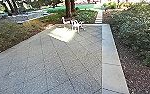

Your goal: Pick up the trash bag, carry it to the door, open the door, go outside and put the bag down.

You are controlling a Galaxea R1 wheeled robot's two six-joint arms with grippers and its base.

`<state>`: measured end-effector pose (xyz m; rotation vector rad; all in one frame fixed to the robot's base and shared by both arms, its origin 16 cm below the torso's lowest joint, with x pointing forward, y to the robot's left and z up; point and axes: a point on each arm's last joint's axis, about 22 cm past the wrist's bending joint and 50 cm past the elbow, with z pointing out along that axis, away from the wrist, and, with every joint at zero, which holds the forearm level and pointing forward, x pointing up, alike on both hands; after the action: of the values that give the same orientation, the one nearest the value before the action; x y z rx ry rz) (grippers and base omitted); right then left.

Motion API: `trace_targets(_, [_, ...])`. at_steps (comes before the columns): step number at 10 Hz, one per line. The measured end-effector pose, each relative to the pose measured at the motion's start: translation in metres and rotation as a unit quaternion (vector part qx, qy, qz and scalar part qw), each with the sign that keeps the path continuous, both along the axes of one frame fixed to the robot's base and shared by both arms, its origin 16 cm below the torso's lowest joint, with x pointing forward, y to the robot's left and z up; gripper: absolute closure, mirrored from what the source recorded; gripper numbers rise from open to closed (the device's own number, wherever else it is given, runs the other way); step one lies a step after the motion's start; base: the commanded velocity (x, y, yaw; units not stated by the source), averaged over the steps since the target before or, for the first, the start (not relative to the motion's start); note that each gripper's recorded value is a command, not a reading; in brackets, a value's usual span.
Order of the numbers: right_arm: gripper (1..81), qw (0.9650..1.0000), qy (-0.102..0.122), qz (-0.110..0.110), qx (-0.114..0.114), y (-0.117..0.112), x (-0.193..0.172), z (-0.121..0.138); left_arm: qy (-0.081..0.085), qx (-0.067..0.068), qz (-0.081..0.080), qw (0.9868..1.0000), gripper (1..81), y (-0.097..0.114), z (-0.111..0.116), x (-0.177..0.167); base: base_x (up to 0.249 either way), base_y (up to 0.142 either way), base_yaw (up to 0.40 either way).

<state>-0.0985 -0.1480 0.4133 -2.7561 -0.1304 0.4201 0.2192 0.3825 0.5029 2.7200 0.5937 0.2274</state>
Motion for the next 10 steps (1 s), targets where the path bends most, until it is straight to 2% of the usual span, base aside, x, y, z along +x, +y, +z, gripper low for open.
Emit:
trace_targets(4, [1.0, 1.0, 0.001, 0.0, 0.0, 0.0, 0.0, 0.0, -0.009, 0.0, 0.007, 0.9999, 81.1, 0.042, 0.04, 0.069, 0.0, 0.0, 0.0])
trace_targets(6, [1.0, 1.0, 0.001, 0.0, 0.0, 0.0, -0.001, 0.0, -0.015, -0.005, 0.005, 0.9999, 81.1, 0.058, 0.065, 0.103, 0.0, 0.0, 0.0])
trace_targets(7, [1.0, 1.0, 0.001, 0.0, 0.0, 0.0, 0.0, 0.0, -0.015, -0.012, 0.01, 0.9998, 81.1, 0.065, 0.078, 0.117, 0.0, 0.0, 0.0])
trace_targets(8, [1.0, 1.0, 0.001, 0.0, 0.0, 0.0, 0.0, 0.0, -0.011, -0.014, 0.022, 0.9996, 1.0, 0.076, 0.086, 0.121, 0.0, 0.0, 0.0])
trace_targets(9, [1.0, 1.0, 0.001, 0.0, 0.0, 0.0, 0.0, 0.0, -0.009, -0.007, 0.027, 0.9996, 1.0, 0.088, 0.087, 0.118, 0.0, 0.0, 0.0])
trace_targets(10, [1.0, 1.0, 0.001, 0.0, 0.0, 0.0, -0.001, 0.0, -0.004, -0.005, 0.029, 0.9996, 1.0, 0.09, 0.084, 0.111, 0.0, 0.0, 0.0])
